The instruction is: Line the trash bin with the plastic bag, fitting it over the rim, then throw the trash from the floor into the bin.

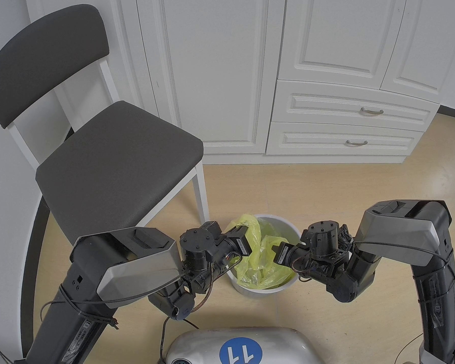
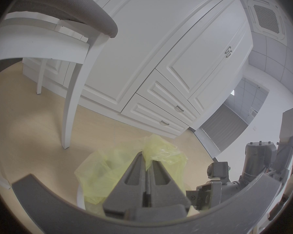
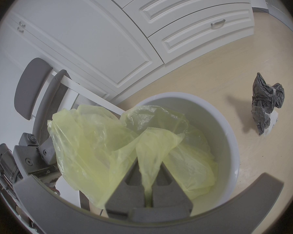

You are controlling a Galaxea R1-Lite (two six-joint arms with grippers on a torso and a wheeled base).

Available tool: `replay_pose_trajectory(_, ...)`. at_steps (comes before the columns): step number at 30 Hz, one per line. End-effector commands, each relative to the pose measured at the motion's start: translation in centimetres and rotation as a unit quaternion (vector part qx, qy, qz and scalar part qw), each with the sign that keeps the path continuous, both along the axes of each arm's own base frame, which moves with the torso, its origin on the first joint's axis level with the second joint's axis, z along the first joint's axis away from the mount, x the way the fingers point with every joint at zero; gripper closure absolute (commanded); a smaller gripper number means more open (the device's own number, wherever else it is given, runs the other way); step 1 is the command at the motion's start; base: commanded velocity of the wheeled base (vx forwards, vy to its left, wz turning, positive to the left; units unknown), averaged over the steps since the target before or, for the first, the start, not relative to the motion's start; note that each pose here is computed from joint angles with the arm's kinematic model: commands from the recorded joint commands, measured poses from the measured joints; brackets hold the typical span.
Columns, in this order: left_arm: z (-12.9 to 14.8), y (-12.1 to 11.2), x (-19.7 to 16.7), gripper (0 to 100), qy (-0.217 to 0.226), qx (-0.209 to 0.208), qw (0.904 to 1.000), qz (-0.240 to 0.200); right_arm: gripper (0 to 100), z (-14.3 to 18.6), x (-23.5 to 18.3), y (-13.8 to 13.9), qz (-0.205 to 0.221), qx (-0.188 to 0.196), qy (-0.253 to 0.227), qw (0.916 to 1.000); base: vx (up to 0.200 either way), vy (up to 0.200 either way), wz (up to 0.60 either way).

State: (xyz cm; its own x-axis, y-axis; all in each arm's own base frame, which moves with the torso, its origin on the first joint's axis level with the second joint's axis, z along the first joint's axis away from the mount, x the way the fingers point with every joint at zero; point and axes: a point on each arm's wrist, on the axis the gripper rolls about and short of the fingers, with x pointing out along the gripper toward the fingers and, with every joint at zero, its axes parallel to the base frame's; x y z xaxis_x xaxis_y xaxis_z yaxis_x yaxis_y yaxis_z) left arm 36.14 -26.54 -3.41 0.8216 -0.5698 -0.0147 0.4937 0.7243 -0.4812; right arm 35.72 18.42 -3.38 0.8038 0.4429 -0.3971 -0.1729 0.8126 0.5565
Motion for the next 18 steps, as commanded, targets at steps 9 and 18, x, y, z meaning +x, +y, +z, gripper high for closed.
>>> replay_pose_trajectory(9, -0.61, -0.05, 0.06, 100, 0.003, 0.003, 1.0000, 0.001, 100, -0.23, 0.20, 0.00, -0.002, 0.001, 0.000, 1.0000, 0.000, 0.000, 0.00)
replay_pose_trajectory(18, -0.60, -0.05, 0.06, 100, 0.002, 0.002, 1.0000, 0.001, 100, -0.21, 0.23, 0.02, -0.004, 0.006, 0.002, 1.0000, 0.000, 0.000, 0.00)
